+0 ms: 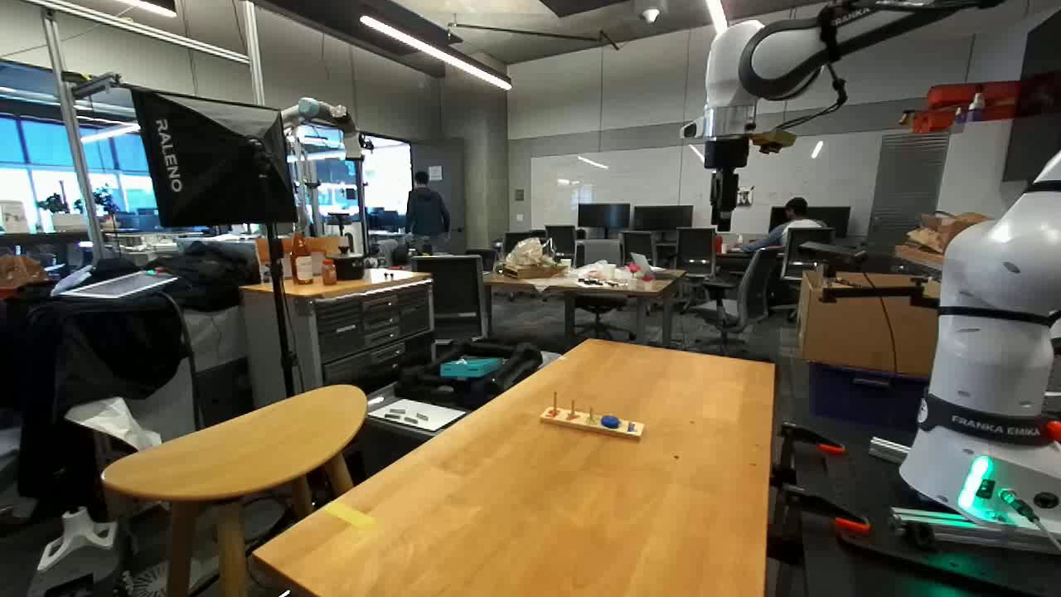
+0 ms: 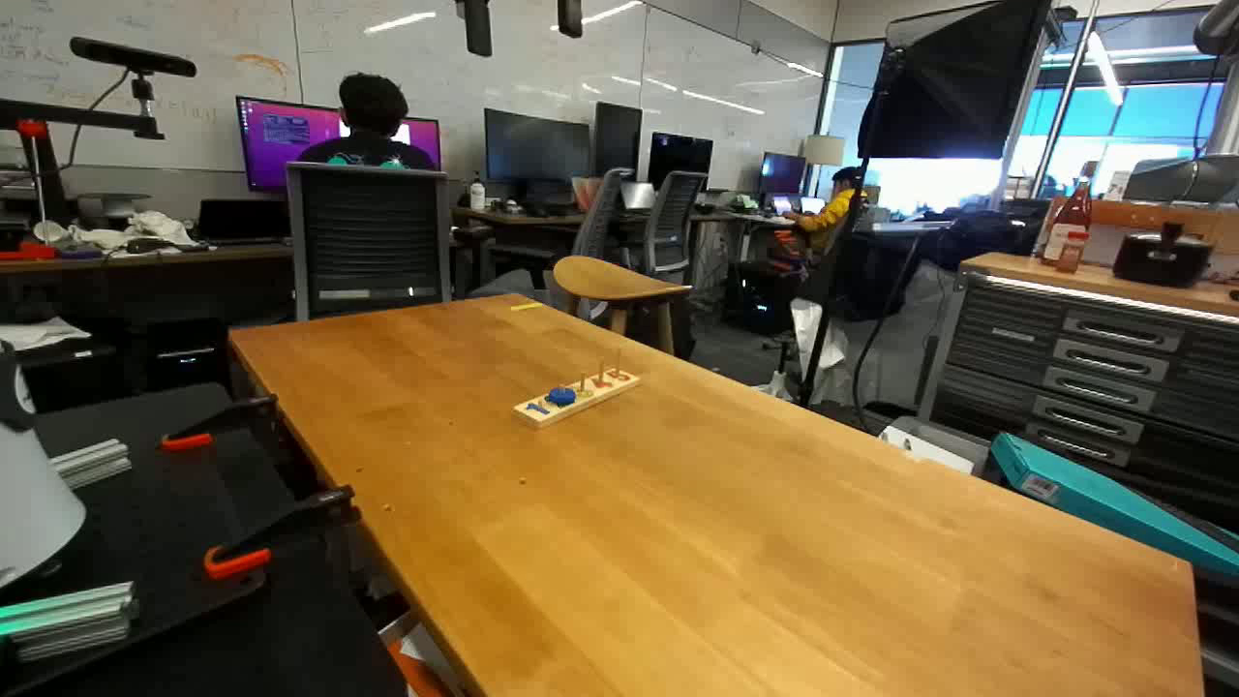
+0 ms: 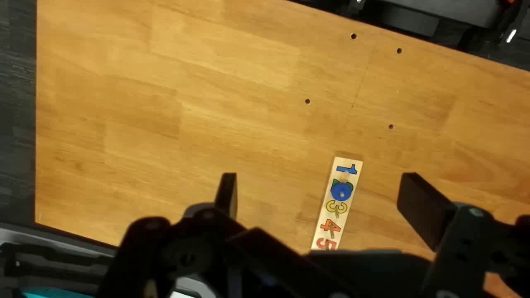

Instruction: Remove the ring from the platform

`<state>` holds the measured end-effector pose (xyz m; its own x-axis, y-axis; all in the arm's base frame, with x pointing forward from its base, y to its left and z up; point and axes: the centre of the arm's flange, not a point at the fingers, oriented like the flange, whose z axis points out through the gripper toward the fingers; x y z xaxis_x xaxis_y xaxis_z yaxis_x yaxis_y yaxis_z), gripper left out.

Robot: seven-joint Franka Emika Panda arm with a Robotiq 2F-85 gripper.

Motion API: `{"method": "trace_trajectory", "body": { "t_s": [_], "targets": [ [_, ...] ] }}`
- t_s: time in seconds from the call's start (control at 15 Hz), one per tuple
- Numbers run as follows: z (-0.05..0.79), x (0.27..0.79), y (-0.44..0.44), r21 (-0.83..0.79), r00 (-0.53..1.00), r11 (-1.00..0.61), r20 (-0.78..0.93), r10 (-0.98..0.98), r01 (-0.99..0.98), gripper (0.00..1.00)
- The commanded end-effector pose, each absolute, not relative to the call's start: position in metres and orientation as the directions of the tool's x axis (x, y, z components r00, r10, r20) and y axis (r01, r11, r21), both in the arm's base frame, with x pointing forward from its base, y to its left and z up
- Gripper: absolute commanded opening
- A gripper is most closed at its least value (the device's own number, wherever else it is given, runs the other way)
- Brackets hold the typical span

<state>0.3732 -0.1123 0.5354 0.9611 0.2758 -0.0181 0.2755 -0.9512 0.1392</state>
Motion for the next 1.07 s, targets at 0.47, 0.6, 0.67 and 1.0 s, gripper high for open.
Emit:
{"method": "trace_trajectory", "body": {
  "t_s": [0.47,0.6,0.67,1.0],
  "targets": [
    [0.46,0.418,-0.085,0.167,0.975,-0.982,0.186,0.12,0.088,1.0],
    [0.418,0.438,-0.069,0.15,0.975,-0.989,0.219,0.045,0.012,1.0],
    [0.396,0.447,-0.061,0.142,0.976,-0.99,0.217,0.011,-0.02,1.0],
    [0.295,0.488,-0.026,0.102,0.984,-0.985,0.121,-0.129,-0.142,1.0]
  ]
}}
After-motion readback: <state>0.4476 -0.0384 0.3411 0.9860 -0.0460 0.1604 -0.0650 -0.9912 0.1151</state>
